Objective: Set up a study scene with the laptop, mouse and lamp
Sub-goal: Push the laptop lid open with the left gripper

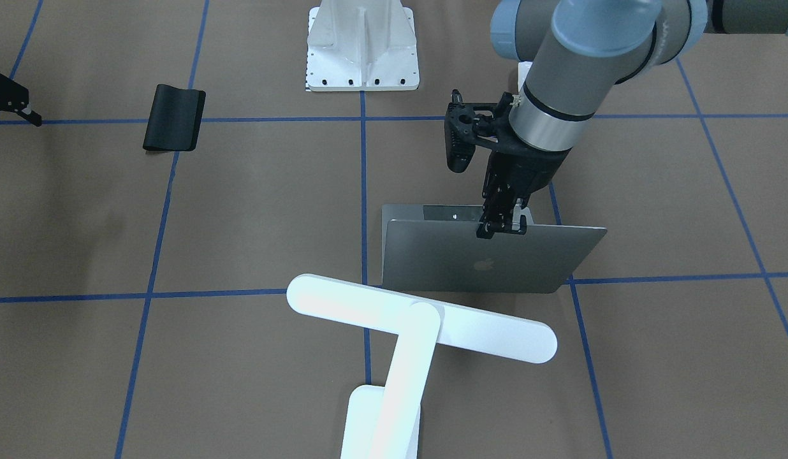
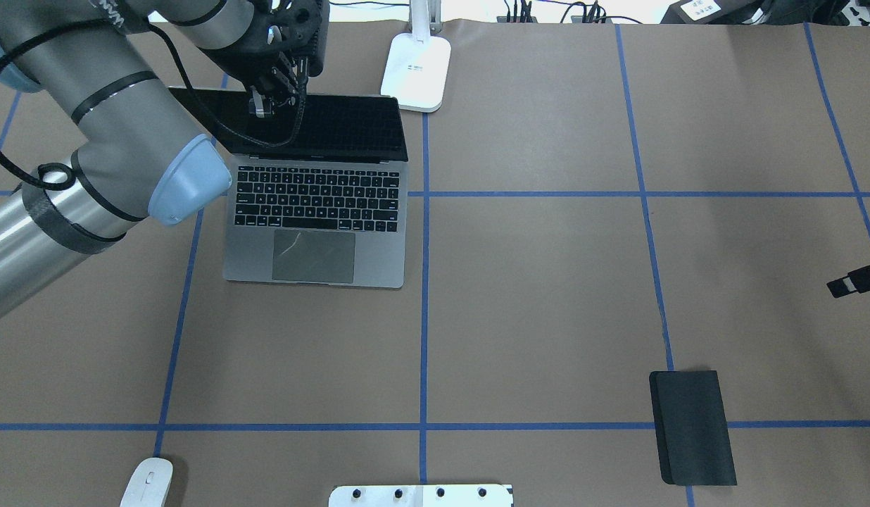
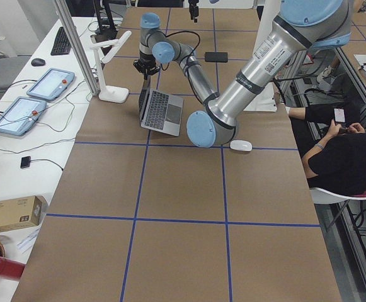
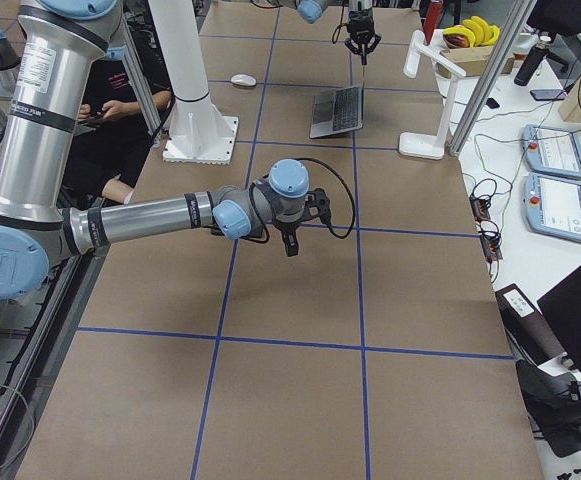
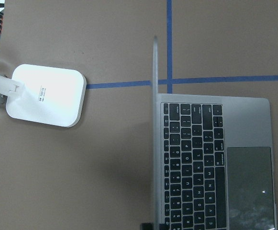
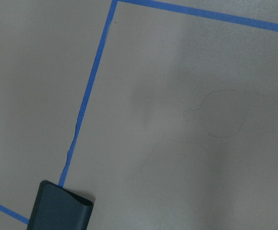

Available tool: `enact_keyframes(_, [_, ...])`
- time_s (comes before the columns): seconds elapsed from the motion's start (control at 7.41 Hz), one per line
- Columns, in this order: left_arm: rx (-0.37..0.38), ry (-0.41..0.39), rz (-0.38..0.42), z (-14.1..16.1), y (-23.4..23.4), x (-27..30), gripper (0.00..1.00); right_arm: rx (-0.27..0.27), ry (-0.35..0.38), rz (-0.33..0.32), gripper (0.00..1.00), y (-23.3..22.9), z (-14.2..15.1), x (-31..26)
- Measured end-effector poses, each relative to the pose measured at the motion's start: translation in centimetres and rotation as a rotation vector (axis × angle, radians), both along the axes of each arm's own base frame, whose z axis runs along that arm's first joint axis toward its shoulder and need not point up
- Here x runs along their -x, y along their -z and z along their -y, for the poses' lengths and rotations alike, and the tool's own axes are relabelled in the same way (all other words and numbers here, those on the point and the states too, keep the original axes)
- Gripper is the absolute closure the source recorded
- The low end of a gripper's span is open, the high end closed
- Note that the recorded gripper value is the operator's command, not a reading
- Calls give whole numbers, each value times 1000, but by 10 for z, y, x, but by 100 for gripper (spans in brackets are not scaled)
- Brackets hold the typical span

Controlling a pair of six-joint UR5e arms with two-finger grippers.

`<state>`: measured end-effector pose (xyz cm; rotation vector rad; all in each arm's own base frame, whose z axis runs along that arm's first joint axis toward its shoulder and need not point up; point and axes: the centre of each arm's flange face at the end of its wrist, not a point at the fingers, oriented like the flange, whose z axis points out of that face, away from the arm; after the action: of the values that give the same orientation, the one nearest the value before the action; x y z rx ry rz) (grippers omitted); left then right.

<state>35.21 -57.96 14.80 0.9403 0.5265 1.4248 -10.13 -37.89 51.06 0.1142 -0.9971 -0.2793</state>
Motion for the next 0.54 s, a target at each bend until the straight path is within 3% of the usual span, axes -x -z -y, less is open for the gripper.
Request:
enact_keyframes(0.4, [9,-1,8,4,-7,-7,78,1,0,0,0,0,0,0])
enact_keyframes(0.54, [8,-1,15,5,-12,-15,60,2,0,-1,0,0,0,0])
